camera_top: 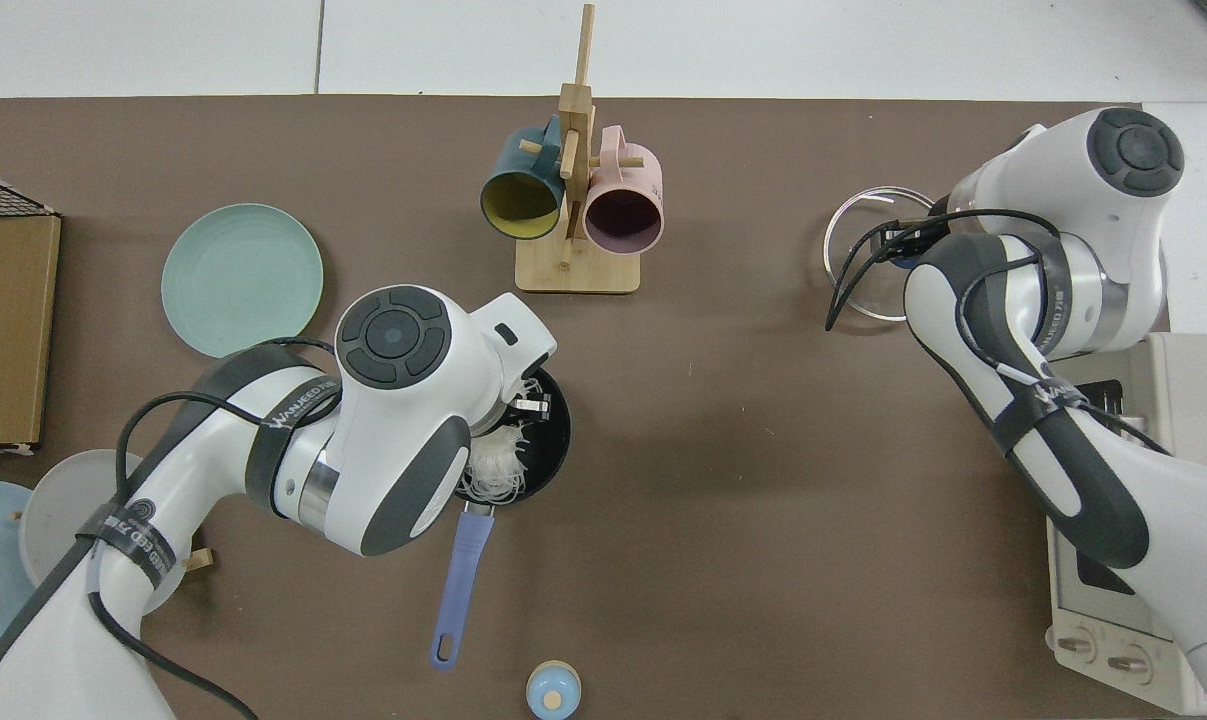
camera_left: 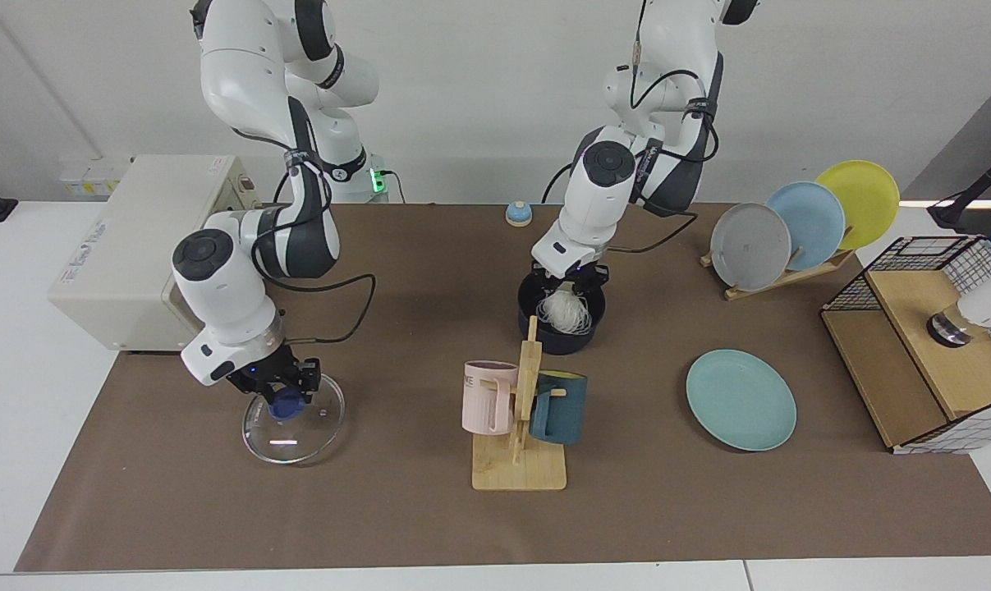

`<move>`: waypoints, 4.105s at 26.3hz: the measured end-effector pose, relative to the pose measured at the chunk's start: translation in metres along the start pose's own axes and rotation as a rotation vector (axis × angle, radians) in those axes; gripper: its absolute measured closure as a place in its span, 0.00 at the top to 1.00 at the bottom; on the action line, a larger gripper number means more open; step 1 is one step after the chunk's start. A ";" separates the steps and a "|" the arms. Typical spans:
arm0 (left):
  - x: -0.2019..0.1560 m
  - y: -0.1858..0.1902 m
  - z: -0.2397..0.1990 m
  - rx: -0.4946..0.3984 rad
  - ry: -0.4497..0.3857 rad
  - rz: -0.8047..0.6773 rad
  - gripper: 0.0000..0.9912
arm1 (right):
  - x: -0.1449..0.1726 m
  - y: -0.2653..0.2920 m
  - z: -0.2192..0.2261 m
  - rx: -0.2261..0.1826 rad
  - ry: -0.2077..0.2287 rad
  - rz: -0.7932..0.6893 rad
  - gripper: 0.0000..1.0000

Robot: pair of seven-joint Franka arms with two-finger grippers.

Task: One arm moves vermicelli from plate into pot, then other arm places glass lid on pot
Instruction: 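Carry the vermicelli with the left gripper over the dark pot, then release the vermicelli into the pot while the right gripper lifts the lid, then withdraw the left gripper while the right gripper carries the lid toward the pot, then lower the glass lid onto the pot with the right gripper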

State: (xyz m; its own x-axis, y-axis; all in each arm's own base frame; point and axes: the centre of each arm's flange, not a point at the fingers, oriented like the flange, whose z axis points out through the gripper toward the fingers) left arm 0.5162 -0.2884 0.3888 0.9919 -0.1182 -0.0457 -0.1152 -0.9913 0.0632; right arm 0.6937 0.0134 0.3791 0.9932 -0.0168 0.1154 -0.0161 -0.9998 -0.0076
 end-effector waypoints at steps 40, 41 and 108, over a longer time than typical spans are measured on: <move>0.042 -0.210 -0.106 0.150 0.115 0.120 1.00 | -0.123 -0.155 -0.222 -0.022 -0.115 0.042 0.62; 0.043 -0.227 -0.107 0.151 0.112 0.131 1.00 | -0.126 -0.167 -0.221 -0.022 -0.114 0.046 0.62; 0.018 -0.268 -0.227 0.119 0.103 -0.017 1.00 | -0.192 -0.477 -0.055 0.020 -0.019 0.012 0.62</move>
State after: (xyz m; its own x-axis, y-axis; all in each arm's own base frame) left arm 0.5765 -0.0114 0.5975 0.9932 -0.1009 0.0574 -0.0978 -0.9937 -0.0556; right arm 0.5045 0.4928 0.4151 0.9949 -0.0289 0.0964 -0.0262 -0.9992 -0.0290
